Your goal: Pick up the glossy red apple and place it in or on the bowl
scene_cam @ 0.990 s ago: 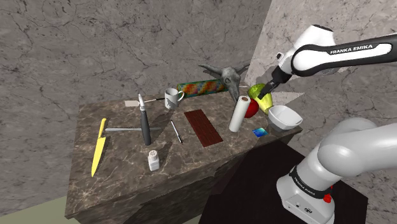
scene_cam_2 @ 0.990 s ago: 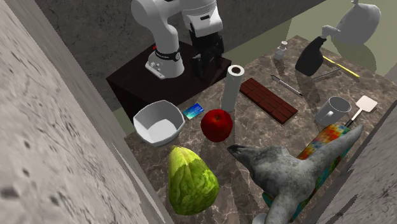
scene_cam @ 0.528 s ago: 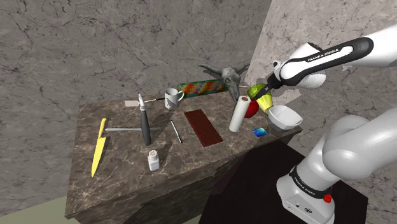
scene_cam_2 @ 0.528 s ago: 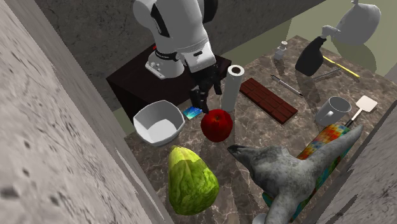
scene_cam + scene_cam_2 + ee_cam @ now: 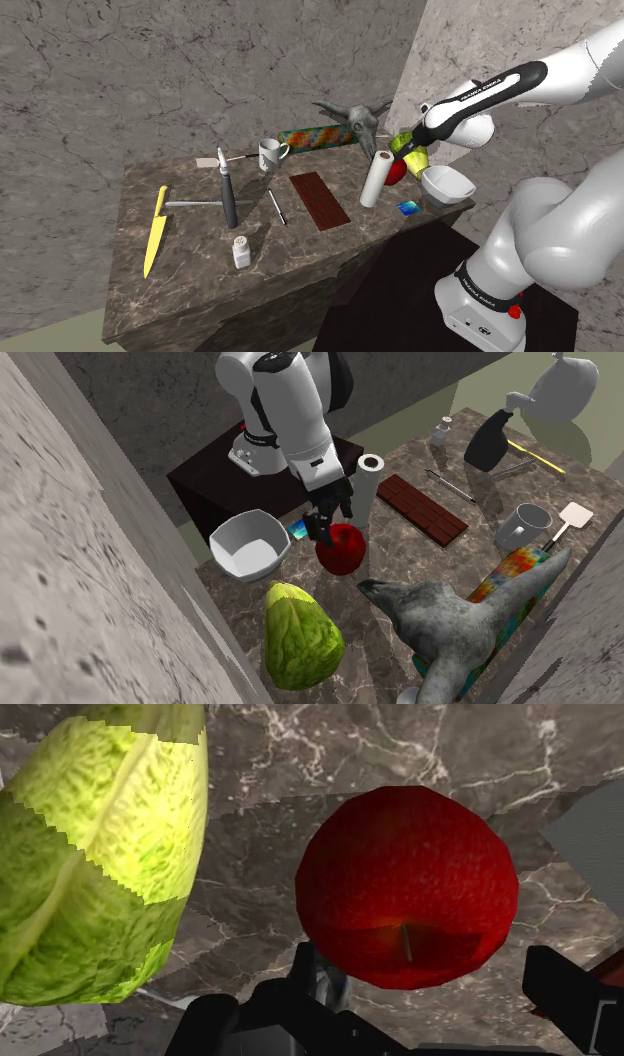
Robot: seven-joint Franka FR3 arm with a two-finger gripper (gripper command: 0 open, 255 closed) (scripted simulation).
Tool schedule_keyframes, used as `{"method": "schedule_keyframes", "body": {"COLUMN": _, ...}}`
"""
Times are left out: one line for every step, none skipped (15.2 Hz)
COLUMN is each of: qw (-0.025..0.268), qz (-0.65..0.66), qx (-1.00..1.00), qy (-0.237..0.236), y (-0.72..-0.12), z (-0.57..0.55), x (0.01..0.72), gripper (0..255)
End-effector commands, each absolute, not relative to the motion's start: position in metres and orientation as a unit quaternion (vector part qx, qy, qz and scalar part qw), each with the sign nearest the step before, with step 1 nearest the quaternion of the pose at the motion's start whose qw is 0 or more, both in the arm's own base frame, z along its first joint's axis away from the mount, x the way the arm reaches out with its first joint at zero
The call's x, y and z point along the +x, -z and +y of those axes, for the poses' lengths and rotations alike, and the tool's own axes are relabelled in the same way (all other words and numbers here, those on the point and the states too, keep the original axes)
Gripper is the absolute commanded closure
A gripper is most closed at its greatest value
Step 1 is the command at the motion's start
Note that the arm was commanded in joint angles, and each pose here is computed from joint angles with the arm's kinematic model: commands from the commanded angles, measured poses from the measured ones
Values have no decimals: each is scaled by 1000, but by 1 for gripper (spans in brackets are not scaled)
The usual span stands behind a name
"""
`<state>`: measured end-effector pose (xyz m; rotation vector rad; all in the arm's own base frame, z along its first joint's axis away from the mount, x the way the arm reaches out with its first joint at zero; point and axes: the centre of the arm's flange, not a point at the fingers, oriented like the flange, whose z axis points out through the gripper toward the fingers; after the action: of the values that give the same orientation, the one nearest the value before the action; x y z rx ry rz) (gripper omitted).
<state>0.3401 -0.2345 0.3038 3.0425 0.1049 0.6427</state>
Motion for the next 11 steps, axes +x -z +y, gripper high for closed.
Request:
{"method": "schedule_keyframes", "body": {"qw": 16, "qz": 33, "qx": 978, "qy": -207, "y": -300, "z": -235, "x": 340, "gripper": 0}}
{"method": "schedule_keyframes", "body": {"qw": 16, "qz": 33, "qx": 978, "qy": -207, "y": -300, "z": -235, "x": 340, "gripper": 0}}
{"method": "schedule_keyframes", "body": {"qw": 16, "qz": 33, "qx": 978, "qy": -207, "y": -300, "z": -235, "x": 340, "gripper": 0}}
{"method": "schedule_keyframes", "body": {"qw": 16, "qz": 33, "qx": 978, "qy": -207, "y": -300, "z": -235, "x": 340, "gripper": 0}}
{"method": "schedule_keyframes", "body": {"qw": 16, "qz": 33, "qx": 978, "qy": -207, "y": -300, "z": -235, "x": 340, "gripper": 0}}
{"method": "schedule_keyframes", "body": {"qw": 16, "qz": 33, "qx": 978, "qy": -207, "y": -300, "z": -235, "x": 340, "gripper": 0}}
{"method": "schedule_keyframes", "body": {"qw": 16, "qz": 33, "qx": 978, "qy": -207, "y": -300, "z": -235, "x": 341, "gripper": 0}}
{"method": "schedule_keyframes", "body": {"qw": 16, "qz": 33, "qx": 978, "qy": -207, "y": -300, "z": -235, "x": 341, "gripper": 255}}
{"method": "schedule_keyframes", "body": {"qw": 16, "qz": 33, "qx": 978, "qy": -207, "y": -300, "z": -235, "x": 341, "gripper": 255}}
{"method": "schedule_keyframes", "body": {"qw": 16, "qz": 33, "qx": 978, "qy": -207, "y": -300, "z": -235, "x": 341, "gripper": 255}}
{"method": "schedule_keyframes", "body": {"qw": 16, "qz": 33, "qx": 978, "qy": -207, "y": -300, "z": -235, "x": 341, "gripper": 255}}
